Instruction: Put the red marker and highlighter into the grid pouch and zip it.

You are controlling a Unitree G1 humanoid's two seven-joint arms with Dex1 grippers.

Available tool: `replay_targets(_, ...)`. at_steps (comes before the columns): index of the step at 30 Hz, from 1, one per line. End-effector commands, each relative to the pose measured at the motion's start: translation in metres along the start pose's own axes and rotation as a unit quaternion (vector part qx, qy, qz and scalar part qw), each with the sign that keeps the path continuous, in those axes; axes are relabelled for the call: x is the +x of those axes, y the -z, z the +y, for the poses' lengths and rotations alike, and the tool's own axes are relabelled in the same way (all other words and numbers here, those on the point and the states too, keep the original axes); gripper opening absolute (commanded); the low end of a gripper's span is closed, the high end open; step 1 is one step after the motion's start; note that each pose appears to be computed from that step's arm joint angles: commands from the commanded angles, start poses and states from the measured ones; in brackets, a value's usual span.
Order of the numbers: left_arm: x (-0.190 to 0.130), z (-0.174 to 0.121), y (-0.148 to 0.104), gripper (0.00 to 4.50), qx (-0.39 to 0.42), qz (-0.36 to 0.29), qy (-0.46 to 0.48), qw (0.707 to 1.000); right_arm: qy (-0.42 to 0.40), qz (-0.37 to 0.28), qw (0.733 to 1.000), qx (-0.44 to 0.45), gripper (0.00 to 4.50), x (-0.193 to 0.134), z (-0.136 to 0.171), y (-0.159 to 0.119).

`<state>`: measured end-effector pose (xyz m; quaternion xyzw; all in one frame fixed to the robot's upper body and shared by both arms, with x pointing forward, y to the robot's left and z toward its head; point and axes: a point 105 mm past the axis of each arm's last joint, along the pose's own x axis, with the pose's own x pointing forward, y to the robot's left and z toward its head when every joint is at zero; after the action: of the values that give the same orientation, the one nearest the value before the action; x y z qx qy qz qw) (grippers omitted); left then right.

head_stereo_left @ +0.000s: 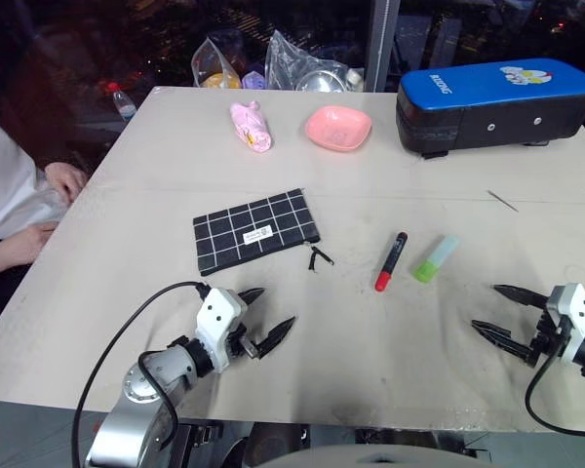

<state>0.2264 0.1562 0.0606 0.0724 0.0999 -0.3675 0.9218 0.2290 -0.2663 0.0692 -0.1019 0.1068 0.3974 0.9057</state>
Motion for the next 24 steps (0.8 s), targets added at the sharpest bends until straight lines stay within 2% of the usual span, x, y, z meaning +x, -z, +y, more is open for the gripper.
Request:
replay_targets(1,0.000,-0.003,-0.003,4.45,0.013,-0.005,0.011,1.000,0.012,-0.018,1.000,-0.012,4.50,-0.008,-0.004,-0.010)
replay_targets(18,-0.004,0.000,0.001,4.45,0.020,0.000,0.018,1.000,0.009,-0.025,1.000,-0.015,4.50,-0.006,-0.001,-0.013)
replay_targets(21,-0.014,0.028,0.004,4.45,0.042,0.014,-0.024,0.999,-0.001,-0.027,0.999,-0.022,4.50,-0.004,0.004,-0.014)
replay_targets(24,-0.033,0.064,-0.002,4.45,0.059,0.013,-0.065,0.996,-0.027,-0.068,0.997,-0.020,4.50,0.004,0.015,-0.028)
